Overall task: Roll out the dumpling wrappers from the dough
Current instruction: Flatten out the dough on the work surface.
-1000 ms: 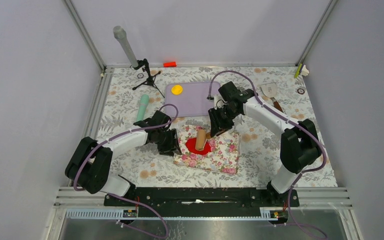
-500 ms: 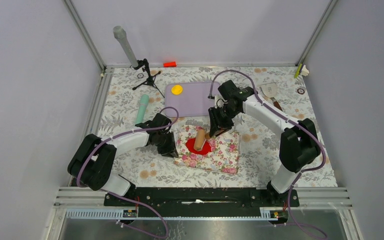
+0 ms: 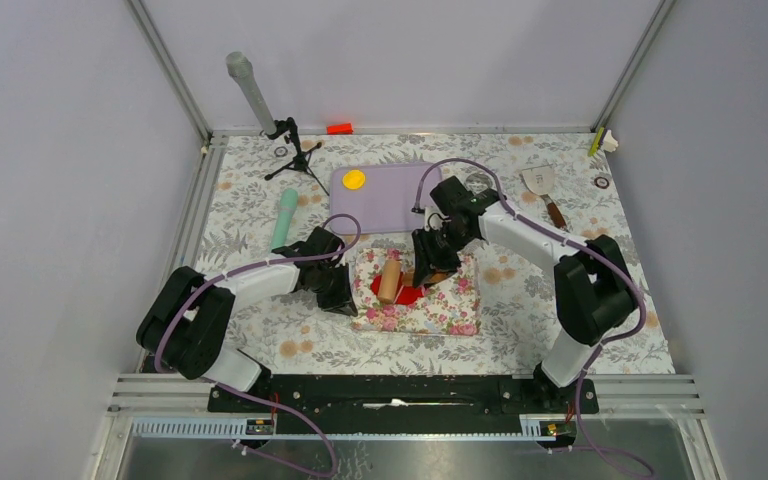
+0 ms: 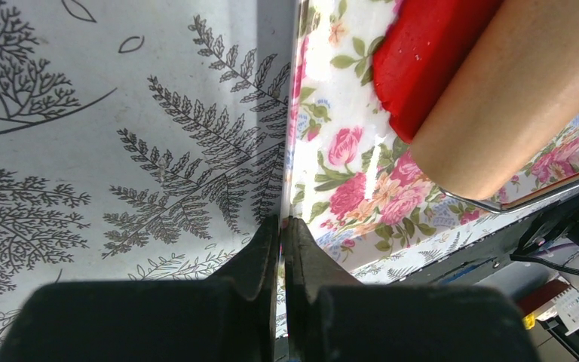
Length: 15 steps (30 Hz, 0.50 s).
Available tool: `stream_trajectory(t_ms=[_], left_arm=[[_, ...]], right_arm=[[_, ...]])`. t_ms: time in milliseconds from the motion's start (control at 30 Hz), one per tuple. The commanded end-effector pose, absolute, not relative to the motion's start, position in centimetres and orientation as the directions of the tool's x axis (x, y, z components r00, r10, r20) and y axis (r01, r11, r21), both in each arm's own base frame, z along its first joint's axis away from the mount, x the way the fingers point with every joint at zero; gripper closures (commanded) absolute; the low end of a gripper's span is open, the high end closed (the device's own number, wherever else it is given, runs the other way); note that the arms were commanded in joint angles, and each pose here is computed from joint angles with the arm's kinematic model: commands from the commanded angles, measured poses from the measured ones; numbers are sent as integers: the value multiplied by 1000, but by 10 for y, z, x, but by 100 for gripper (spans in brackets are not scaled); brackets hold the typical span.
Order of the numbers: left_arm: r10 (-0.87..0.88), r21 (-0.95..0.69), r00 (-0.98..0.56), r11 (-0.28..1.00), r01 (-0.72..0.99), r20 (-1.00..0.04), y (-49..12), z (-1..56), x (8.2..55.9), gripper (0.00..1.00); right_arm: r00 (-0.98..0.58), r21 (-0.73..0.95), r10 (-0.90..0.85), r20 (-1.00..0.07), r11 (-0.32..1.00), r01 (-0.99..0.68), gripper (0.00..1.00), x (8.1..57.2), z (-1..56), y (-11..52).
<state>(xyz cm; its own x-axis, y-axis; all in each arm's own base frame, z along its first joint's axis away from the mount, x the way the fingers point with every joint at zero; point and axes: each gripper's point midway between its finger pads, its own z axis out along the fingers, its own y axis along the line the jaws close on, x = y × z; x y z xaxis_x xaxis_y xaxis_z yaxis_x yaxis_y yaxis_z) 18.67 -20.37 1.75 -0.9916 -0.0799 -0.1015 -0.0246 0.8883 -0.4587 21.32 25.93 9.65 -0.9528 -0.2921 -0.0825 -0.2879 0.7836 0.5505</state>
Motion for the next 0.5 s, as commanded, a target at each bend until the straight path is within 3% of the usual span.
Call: stream_trajectory(t_ms=[0, 200, 467], left_arm=[[-95, -468, -987, 884, -25, -126, -205, 15, 194, 100], [-97, -468, -987, 883, -28, -124, -205, 15, 193, 100], [-99, -464, -987, 885, -29, -129, -202, 15, 190, 100]], right_arm=[[-959, 437, -282, -29, 859, -266, 100, 217, 63, 253], [-957, 364, -291, -13, 890, -275, 100, 212, 53, 236], [-981, 329, -191, 40, 929, -167, 100, 189, 51, 186]])
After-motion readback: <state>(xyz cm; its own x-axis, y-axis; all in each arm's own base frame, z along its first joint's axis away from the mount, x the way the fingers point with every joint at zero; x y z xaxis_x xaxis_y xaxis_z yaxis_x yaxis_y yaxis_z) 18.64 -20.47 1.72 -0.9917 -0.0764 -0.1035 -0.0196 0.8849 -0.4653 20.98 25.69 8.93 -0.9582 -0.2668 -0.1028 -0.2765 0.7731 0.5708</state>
